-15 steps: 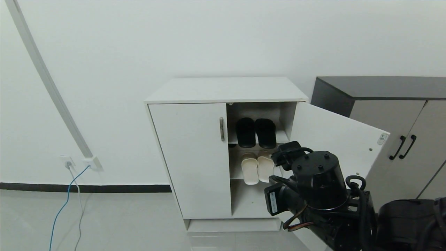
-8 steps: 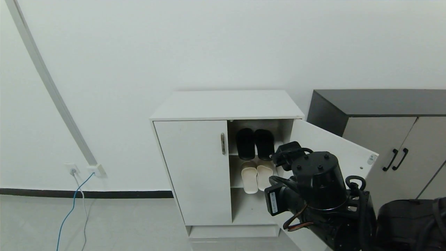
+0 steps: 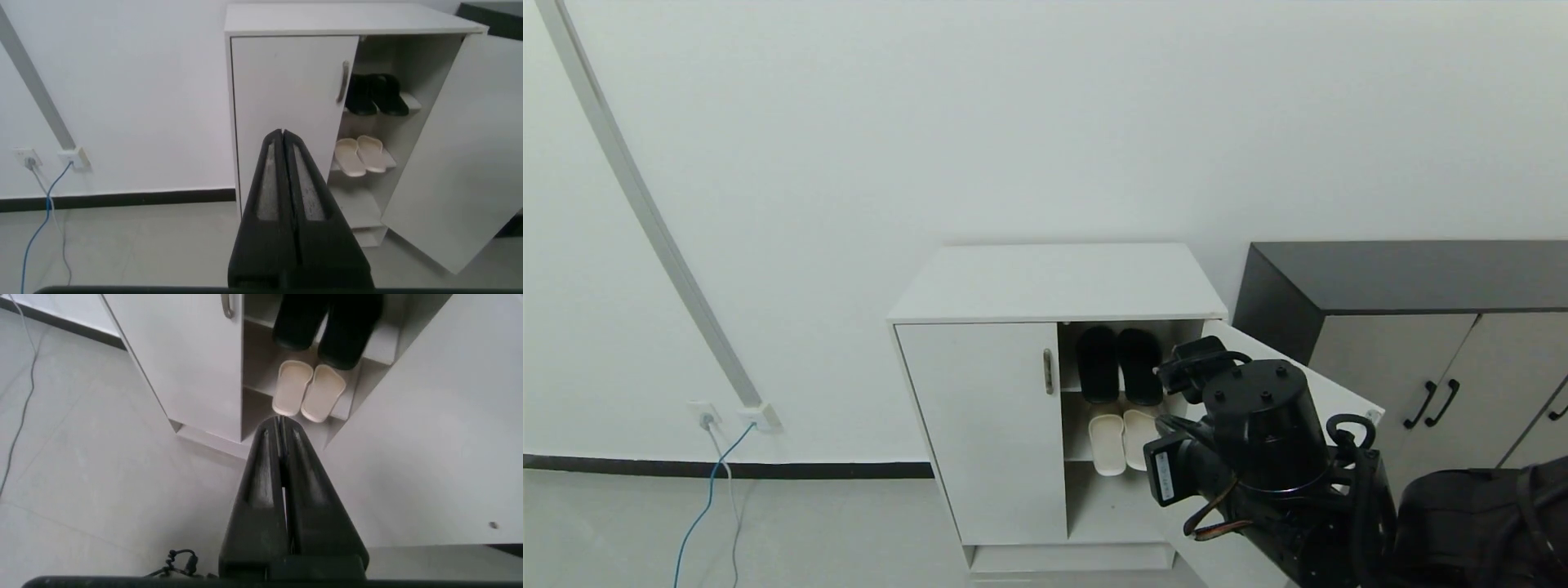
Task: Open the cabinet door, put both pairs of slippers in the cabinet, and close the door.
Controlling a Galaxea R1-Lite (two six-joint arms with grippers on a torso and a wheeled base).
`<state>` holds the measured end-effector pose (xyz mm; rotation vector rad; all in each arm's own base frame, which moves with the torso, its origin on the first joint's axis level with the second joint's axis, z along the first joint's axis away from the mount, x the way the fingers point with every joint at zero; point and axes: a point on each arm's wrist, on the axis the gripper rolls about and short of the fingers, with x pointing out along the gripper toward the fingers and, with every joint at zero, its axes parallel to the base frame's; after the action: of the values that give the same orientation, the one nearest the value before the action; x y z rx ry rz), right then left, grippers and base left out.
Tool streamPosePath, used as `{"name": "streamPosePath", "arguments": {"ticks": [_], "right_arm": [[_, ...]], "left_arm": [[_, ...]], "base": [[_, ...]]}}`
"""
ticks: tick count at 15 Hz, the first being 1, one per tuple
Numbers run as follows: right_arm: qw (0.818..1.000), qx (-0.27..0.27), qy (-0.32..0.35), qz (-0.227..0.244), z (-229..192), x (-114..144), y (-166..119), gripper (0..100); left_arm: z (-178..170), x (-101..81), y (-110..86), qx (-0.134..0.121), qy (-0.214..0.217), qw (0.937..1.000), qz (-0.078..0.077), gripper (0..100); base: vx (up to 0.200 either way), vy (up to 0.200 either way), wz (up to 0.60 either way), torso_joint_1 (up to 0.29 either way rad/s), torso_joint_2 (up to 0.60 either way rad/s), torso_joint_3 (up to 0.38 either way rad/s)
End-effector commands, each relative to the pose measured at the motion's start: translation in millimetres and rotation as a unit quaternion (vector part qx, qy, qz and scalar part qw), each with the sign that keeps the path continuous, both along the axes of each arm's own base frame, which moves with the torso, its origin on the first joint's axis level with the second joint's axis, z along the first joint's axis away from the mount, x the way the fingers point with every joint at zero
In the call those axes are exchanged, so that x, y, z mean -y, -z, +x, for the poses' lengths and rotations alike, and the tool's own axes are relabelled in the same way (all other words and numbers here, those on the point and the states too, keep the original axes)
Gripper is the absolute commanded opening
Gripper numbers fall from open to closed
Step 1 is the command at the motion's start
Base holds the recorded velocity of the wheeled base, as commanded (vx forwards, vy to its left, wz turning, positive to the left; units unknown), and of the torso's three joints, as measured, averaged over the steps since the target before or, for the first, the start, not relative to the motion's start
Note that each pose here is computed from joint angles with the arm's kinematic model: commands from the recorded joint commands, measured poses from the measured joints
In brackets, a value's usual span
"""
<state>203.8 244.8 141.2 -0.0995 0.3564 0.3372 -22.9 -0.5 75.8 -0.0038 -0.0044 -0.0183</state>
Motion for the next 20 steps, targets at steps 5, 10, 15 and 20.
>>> {"name": "streamPosePath", "arguments": {"ticks": [5, 10, 15, 20], "right_arm": [[1.000, 0.002, -0.003, -0.005, -0.8, 0.8, -0.3, 0], [1.000, -0.001, 0.001, -0.008, 1.7, 2.4, 1.7, 0], [1.000, -0.001, 0.004, -0.009, 3.0, 3.9, 2.1, 0], [1.000, -0.001, 0.012, -0.009, 8.1, 7.6, 2.1, 0]], "left_arm": [[0.1, 0.0, 0.0, -0.001, 0.000, 1.0000, 0.000, 0], [0.1, 0.0, 0.0, -0.001, 0.001, 1.0000, 0.001, 0], [0.1, 0.0, 0.0, -0.001, 0.001, 1.0000, 0.001, 0], [0.1, 0.0, 0.0, -0.001, 0.001, 1.0000, 0.001, 0]], "base": [[0.000, 0.000, 0.00, 0.074, -0.16, -0.082], [0.000, 0.000, -0.24, 0.002, 0.00, 0.002], [0.000, 0.000, -0.60, 0.000, 0.00, 0.002], [0.000, 0.000, -0.12, 0.002, 0.00, 0.000]]}}
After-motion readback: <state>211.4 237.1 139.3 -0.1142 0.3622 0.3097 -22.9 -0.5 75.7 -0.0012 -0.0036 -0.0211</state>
